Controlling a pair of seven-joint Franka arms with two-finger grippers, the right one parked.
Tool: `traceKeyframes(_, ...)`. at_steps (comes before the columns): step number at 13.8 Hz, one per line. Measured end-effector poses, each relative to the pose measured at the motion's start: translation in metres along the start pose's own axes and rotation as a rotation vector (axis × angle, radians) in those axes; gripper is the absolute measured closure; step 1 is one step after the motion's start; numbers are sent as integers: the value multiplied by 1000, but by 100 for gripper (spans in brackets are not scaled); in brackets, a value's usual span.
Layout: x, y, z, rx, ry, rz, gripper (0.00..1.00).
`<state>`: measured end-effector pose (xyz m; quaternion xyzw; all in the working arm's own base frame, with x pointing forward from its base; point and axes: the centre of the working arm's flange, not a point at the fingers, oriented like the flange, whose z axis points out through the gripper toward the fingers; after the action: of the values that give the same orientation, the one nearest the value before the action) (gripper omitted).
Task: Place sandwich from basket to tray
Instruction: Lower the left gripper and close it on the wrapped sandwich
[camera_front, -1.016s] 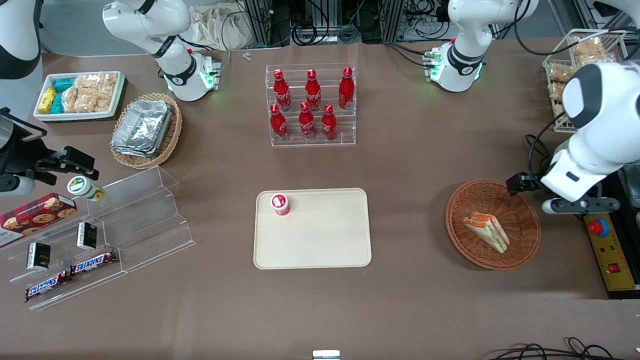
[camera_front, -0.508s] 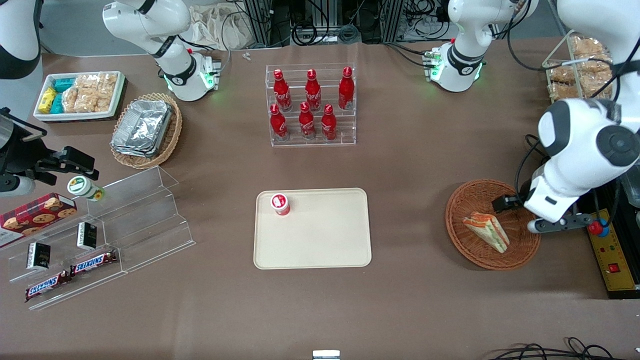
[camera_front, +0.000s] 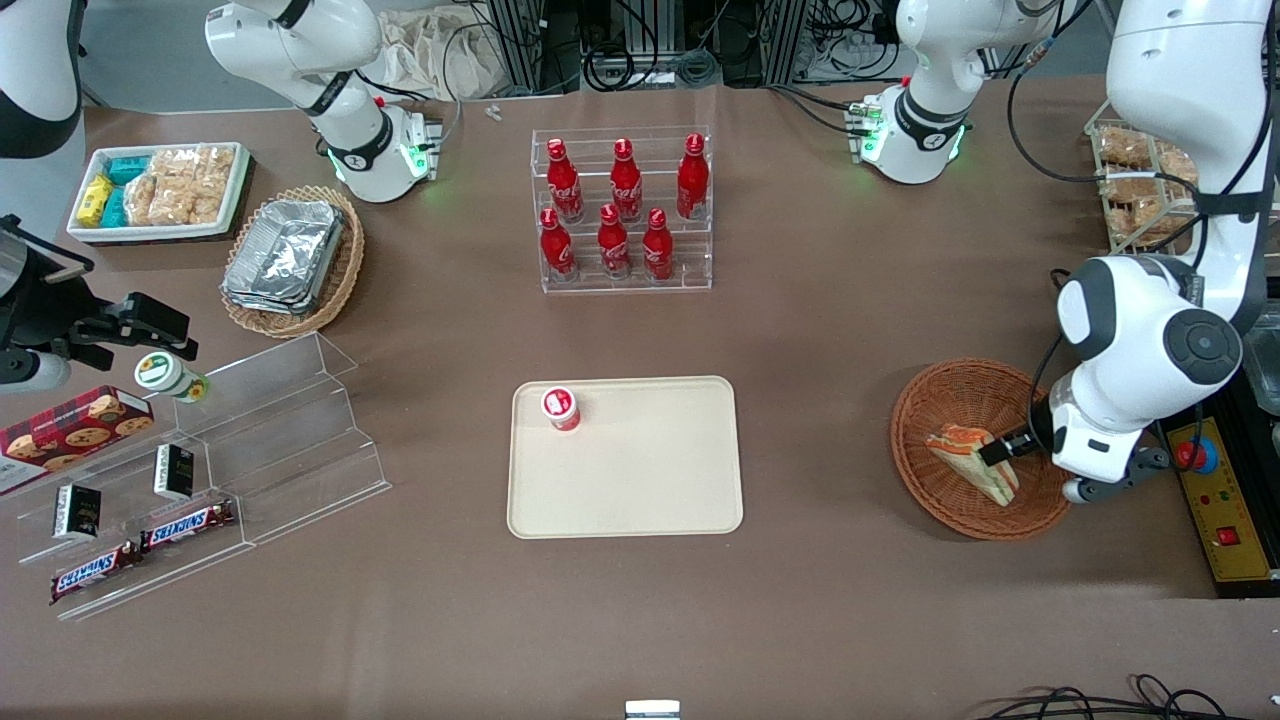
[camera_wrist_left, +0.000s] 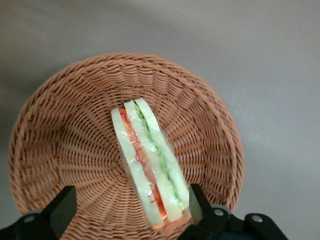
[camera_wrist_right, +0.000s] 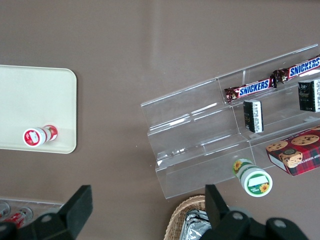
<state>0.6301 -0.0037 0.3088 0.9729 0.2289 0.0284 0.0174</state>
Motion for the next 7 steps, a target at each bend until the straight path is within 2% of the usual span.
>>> traceKeyframes(4,0,4,21,-12,-4,-159,0)
traceKeyframes(7,-2,3,48,-5,-29,-212,0)
